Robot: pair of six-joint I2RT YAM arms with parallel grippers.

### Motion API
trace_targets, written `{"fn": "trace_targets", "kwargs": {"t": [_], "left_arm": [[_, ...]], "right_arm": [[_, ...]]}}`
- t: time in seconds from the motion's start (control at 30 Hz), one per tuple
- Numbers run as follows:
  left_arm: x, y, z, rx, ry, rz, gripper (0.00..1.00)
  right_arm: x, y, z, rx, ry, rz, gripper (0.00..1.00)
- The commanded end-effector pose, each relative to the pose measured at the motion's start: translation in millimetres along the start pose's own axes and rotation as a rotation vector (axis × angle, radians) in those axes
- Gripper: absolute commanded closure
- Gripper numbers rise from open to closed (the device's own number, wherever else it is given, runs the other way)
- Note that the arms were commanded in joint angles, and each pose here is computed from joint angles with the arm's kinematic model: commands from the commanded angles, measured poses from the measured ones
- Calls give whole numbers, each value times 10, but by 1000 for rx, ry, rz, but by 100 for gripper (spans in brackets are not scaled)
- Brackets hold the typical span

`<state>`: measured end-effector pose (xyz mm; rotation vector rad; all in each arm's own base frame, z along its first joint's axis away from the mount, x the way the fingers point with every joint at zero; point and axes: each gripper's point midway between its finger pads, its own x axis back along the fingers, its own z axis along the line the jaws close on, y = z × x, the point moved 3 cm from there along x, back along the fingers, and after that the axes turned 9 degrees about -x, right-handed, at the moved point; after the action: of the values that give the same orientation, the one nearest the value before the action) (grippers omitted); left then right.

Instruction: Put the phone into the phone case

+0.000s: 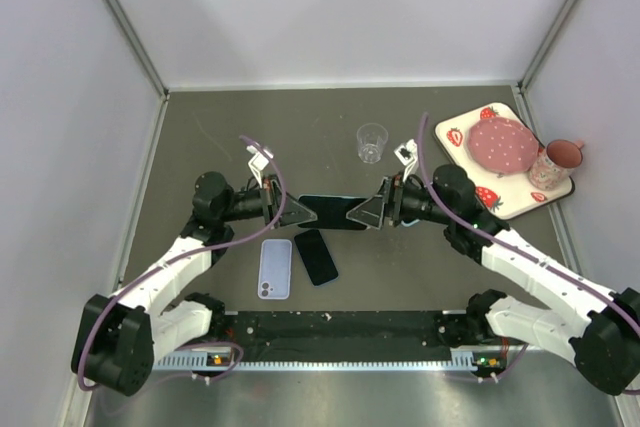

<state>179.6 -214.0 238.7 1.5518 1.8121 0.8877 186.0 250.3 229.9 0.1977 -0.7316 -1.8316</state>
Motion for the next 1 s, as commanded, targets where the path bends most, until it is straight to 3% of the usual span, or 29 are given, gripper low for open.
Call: {"fn": "trace_targets", "kwargs": {"t": [0.0, 0.13, 0.27, 0.4, 0.77, 0.97], "left_arm": [[14, 185, -217, -123, -85, -50, 100], [6, 213, -215, -120, -82, -58, 100], [7, 195, -195, -120, -77, -70, 100], [15, 238, -199, -127, -55, -124, 100], [30, 243, -219, -135, -45, -129, 100], [36, 250, -250, -143, -51, -126, 100]], "right_arm": [[2, 213, 331, 59, 143, -56, 26], [20, 187, 380, 48, 181, -50, 49], [41, 190, 457, 63, 218, -41, 65], [48, 178, 476, 62, 229, -32, 63], [103, 158, 421, 49, 186, -55, 49], [134, 106, 454, 47, 225, -42, 53]]}}
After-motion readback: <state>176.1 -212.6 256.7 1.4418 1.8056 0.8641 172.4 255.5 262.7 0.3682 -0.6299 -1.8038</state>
